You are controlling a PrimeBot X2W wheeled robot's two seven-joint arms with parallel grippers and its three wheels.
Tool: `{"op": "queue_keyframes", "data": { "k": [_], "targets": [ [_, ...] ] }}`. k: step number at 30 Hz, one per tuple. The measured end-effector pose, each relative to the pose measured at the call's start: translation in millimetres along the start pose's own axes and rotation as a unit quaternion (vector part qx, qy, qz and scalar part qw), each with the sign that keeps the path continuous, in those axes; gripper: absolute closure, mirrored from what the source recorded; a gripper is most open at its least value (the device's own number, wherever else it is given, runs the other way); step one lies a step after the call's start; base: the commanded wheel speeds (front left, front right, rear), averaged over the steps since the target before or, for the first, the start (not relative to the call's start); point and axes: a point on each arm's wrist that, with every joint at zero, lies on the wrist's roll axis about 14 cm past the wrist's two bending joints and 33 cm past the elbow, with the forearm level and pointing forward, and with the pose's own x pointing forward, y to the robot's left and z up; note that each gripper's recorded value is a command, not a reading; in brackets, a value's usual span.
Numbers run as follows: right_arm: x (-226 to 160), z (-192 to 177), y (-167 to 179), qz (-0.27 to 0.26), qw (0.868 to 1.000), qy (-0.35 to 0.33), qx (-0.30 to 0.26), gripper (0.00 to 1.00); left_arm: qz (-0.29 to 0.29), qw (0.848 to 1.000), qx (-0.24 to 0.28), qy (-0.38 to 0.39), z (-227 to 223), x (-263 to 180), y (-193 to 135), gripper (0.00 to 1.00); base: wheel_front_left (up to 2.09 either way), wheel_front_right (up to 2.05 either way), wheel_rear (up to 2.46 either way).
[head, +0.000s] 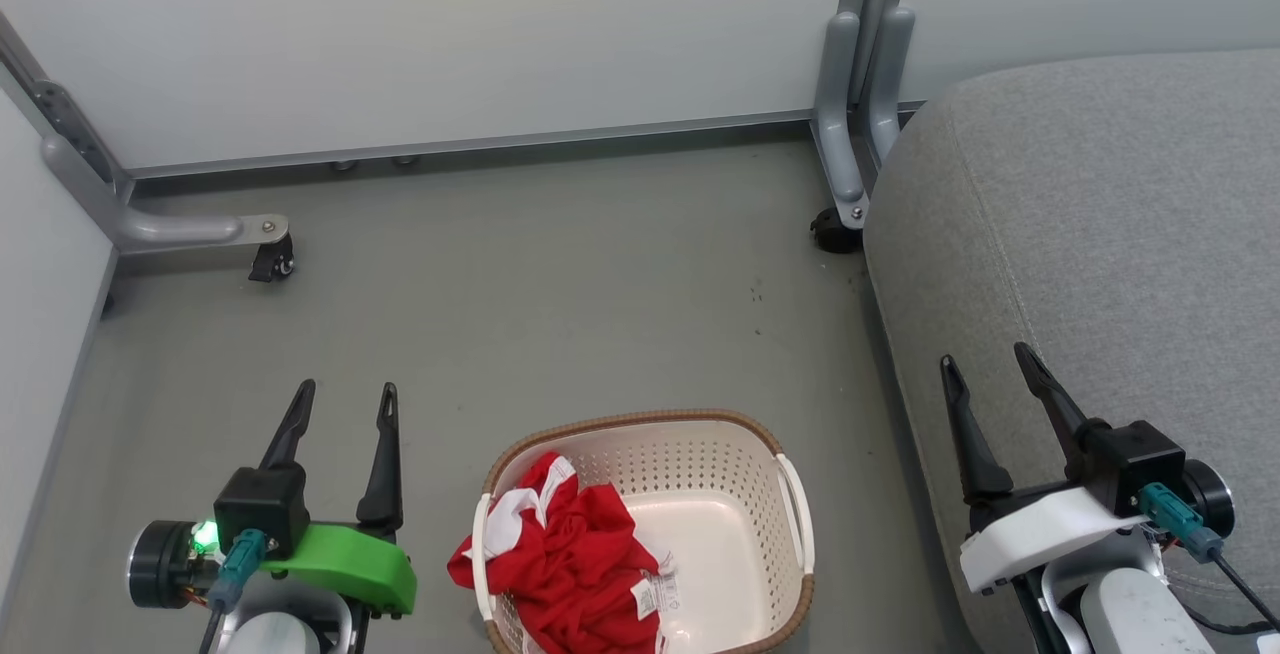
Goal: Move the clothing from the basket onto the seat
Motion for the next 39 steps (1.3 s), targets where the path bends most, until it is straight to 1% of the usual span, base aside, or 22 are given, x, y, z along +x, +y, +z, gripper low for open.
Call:
{"op": "queue_keyframes", "data": {
  "k": [13,18,22,27,30,34,39],
  "targets": [
    [0.8,-2.2,0.1,0.0,1.0,0.003,0.001,0.0,0.005,1.0,-0.007,0.004,-3.5,0.8,0.3,0.0,0.0,0.0,0.0],
    [7.9,-1.9,-1.7,0.0,1.0,0.001,0.001,0.0,-0.039,0.999,0.002,0.006,-4.8,16.6,-26.6,0.0,0.0,0.0,0.0],
    [23.1,3.9,-3.2,0.002,1.0,-0.012,0.001,0.0,-0.101,0.994,0.012,0.036,-24.5,30.0,-64.2,0.0,0.0,0.0,0.0],
    [42.5,5.7,-9.2,-0.001,1.0,-0.022,0.0,0.0,-0.159,0.982,0.032,0.096,-65.6,42.6,-96.3,0.0,0.0,0.0,0.0],
    [53.8,2.6,-12.1,-0.002,1.0,-0.023,-0.002,0.0,-0.183,0.974,0.04,0.129,-88.8,50.5,-109.9,0.0,0.0,0.0,0.0],
    [70.8,-7.4,-16.3,-0.002,1.0,-0.02,-0.003,0.0,-0.218,0.957,0.057,0.184,-126.3,59.8,-127.1,0.0,0.0,0.0,0.0],
    [87.7,-25.3,-19.7,-0.004,1.0,-0.011,-0.002,0.0,-0.242,0.931,0.092,0.258,-175.9,65.8,-133.4,0.0,0.0,0.0,0.0]
  ]
}}
